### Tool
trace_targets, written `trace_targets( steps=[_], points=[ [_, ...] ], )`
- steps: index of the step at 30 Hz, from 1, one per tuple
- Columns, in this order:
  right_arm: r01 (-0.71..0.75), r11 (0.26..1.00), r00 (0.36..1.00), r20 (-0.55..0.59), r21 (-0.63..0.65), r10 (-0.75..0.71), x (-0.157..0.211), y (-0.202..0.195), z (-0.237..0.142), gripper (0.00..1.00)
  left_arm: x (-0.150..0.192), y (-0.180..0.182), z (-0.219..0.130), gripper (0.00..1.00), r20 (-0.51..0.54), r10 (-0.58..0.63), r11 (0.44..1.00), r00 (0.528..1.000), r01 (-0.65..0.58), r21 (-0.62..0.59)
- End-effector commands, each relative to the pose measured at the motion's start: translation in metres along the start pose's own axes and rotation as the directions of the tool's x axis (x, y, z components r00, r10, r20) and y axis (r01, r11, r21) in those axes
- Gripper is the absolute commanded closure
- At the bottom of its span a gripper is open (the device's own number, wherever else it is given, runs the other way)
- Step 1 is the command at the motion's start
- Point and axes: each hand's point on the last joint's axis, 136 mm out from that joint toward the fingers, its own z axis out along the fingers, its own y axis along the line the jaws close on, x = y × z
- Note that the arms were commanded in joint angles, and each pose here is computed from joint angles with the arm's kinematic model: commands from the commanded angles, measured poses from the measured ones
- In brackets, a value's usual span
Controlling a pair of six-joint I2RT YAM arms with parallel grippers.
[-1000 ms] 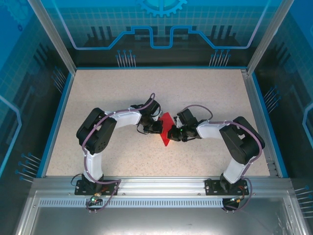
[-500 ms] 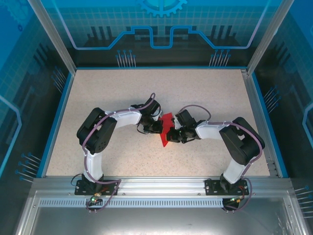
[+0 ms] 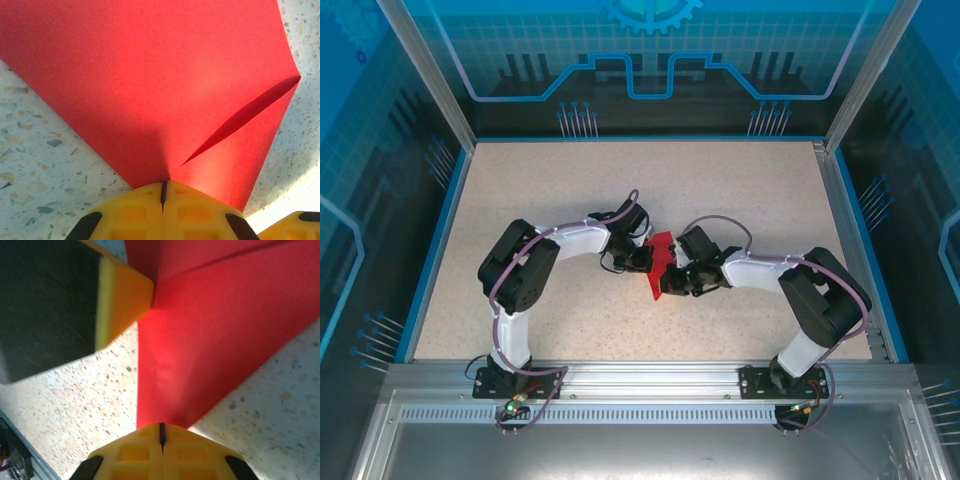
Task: Fold a paper plane with a square sheet of paper (pick it up from the middle)
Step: Third fold the triangle at the center of the table.
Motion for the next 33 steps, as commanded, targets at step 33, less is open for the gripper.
trace_targets(
  steps=[33],
  points=[
    [0.103,0.994,0.97,-0.223,0.023,-0.095,0.066,-0.004,0.019,1.0,0.076,0.107,0.05,1.0,-0.234,-0.11,0.934,0.966,0.02,-0.356]
  ],
)
